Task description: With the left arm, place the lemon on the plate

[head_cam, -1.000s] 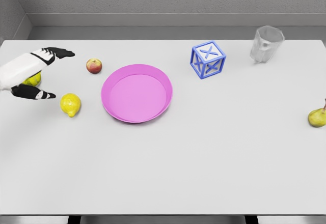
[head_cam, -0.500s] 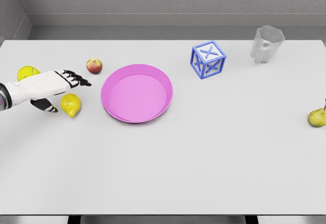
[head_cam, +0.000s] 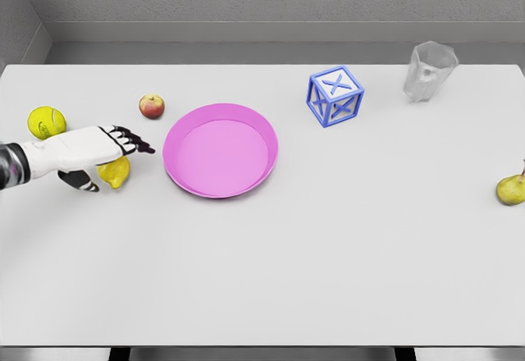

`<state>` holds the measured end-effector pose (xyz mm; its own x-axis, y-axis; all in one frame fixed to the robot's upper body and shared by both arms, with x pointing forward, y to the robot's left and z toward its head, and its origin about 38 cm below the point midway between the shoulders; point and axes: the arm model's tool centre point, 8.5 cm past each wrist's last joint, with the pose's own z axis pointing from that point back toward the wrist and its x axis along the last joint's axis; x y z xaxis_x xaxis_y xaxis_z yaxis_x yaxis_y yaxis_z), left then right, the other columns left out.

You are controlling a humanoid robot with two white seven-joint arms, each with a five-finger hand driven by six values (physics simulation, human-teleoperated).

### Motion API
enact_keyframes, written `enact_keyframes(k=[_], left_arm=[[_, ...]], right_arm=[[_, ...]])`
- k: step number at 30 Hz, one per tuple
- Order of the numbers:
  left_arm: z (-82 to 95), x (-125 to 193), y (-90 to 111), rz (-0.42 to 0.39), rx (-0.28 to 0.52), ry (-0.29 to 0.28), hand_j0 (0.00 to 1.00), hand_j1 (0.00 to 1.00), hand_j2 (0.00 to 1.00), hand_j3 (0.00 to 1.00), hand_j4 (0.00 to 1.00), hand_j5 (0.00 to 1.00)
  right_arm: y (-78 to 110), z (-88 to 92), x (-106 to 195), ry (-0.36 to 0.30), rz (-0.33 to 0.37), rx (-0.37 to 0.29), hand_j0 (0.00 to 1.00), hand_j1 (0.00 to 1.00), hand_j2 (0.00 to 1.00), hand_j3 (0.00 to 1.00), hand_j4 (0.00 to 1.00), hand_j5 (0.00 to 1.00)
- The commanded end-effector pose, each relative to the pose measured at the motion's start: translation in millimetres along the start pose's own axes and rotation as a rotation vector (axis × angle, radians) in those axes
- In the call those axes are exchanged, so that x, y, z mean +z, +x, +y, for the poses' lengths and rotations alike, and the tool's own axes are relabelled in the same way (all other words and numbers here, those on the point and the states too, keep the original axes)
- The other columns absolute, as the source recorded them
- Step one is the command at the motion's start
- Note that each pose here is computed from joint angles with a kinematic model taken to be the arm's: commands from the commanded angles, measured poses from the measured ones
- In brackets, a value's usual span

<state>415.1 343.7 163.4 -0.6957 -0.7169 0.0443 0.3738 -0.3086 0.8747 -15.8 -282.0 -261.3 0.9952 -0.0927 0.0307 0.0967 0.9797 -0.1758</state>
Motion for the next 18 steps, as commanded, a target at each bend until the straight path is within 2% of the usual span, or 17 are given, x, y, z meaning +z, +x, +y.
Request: enact_keyframes(k=[1, 11, 18], left_arm=[[-2.6, -2.2, 2.3, -0.008, 0.005, -0.006, 1.0, 1.0, 1.0, 1.0, 1.0, 1.0], [-4.7, -5.2, 0.3, 0.019, -0.05, -0.047, 1.0, 1.0, 1.0, 1.0, 1.0, 1.0], [-3.8, -8.6, 1.6, 0.014, -0.045, -0.04, 1.0, 1.0, 1.0, 1.0, 1.0, 1.0]], right_arm=[[0.2, 0.0, 0.0, 0.0, 0.0, -0.001, 1.0, 1.0, 1.0, 1.0, 1.0, 1.0], [0.2, 0.0, 0.0, 0.0, 0.0, -0.001, 1.0, 1.0, 1.0, 1.0, 1.0, 1.0], [0.2, 0.0, 0.0, 0.0, -0.001, 0.001, 1.0, 1.0, 1.0, 1.0, 1.0, 1.0]])
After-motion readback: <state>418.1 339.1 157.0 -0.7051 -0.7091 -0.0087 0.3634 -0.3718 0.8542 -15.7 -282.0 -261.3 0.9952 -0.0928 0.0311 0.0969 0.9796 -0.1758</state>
